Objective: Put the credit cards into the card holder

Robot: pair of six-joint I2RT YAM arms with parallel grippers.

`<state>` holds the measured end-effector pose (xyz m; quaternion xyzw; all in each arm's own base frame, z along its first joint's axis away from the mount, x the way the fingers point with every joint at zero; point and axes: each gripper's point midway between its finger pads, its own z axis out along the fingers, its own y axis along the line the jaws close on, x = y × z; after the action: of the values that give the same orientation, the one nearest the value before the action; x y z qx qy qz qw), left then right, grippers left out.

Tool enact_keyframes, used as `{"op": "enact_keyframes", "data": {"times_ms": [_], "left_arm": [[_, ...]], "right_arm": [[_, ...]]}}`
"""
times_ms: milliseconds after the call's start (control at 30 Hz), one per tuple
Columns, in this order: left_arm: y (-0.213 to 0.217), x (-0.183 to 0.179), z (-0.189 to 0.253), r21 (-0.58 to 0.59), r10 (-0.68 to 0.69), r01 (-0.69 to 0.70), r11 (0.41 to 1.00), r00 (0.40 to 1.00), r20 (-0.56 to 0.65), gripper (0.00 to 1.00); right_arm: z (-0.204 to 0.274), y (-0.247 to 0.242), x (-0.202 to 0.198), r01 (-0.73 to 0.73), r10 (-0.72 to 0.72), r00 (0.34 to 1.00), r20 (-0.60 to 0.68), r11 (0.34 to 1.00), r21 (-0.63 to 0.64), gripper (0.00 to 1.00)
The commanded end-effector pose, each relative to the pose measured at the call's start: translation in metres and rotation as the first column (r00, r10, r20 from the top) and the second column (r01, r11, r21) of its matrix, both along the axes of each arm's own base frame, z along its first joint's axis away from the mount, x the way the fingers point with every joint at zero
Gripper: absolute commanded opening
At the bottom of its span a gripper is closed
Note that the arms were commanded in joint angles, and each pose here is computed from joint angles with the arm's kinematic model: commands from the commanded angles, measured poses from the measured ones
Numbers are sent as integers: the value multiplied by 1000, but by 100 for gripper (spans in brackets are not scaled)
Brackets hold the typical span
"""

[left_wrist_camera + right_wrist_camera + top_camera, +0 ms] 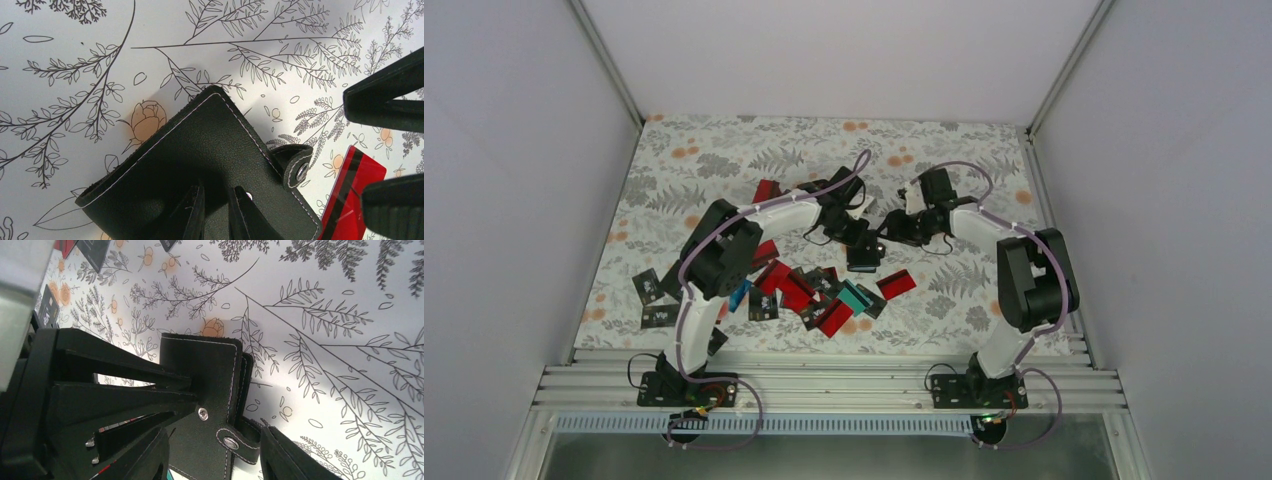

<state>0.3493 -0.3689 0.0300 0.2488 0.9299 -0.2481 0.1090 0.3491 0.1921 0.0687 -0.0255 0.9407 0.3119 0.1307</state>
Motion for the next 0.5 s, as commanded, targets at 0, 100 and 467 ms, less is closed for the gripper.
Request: {"op": "enact_keyframes", "data": {"times_ms": [0, 100, 467], "left_arm": [[54, -35, -87, 312, 43, -1, 950, 991, -128, 16], [51, -33, -85, 317, 49, -11, 948, 992, -113, 16], [46, -33, -70, 254, 92, -70, 965, 993, -74, 16]], "right_arm": [[-7, 10, -13, -28, 28, 999, -37, 999, 17, 48], [-4, 16, -17, -24, 25, 999, -38, 999, 26, 46], [-12, 7, -21, 153, -161, 986, -38, 974, -164, 33]]}}
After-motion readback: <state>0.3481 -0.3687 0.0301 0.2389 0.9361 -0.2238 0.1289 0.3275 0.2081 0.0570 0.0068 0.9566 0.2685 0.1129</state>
